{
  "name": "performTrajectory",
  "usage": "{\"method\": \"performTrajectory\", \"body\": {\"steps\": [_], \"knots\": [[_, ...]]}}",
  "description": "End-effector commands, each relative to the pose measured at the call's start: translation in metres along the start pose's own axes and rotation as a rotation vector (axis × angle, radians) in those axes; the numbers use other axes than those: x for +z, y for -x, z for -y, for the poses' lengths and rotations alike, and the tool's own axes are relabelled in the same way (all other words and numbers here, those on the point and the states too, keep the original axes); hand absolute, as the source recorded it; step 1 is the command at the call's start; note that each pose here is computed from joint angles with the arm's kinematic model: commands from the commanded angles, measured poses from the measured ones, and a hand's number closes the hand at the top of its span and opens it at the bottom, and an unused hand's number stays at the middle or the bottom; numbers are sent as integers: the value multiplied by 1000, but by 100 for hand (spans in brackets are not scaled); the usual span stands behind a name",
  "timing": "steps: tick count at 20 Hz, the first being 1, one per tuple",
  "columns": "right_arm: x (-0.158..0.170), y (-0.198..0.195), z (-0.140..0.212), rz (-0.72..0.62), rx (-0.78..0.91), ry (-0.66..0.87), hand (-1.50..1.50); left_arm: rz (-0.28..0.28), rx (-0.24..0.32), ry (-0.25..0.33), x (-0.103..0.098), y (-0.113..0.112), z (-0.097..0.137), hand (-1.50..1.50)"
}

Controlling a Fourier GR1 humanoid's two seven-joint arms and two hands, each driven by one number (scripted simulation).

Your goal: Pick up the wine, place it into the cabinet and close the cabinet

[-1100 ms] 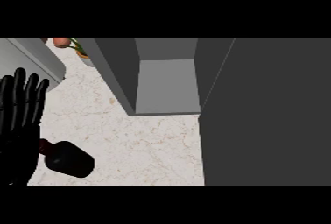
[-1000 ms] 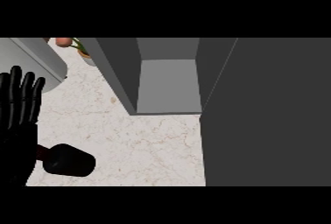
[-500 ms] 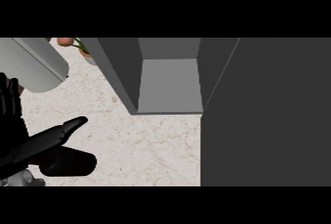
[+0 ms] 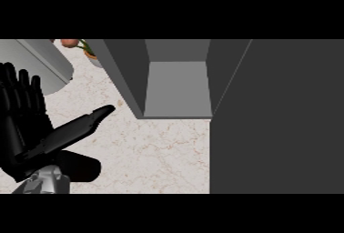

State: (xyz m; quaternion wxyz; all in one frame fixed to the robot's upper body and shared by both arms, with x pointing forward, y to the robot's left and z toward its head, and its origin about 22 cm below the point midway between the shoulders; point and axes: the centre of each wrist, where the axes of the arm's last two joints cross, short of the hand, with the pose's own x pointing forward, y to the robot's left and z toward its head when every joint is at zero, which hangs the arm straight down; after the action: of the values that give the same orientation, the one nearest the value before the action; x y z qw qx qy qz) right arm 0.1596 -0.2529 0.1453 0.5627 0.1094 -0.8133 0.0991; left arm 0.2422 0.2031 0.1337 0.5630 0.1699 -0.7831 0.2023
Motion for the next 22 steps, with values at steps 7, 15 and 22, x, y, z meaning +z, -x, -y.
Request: {"method": "performTrajectory", "body": {"steps": [7, 15, 22], "knots": [[12, -30, -6, -19, 16, -18, -150, 2, 12, -19, 8, -19, 10, -150], [2, -13, -2, -18, -9, -3, -150, -13, -40, -36, 21, -9, 14, -150], [-5, -23, -18, 1, 5, -1, -150, -31, -55, -83, 35, -18, 8, -150]]}}
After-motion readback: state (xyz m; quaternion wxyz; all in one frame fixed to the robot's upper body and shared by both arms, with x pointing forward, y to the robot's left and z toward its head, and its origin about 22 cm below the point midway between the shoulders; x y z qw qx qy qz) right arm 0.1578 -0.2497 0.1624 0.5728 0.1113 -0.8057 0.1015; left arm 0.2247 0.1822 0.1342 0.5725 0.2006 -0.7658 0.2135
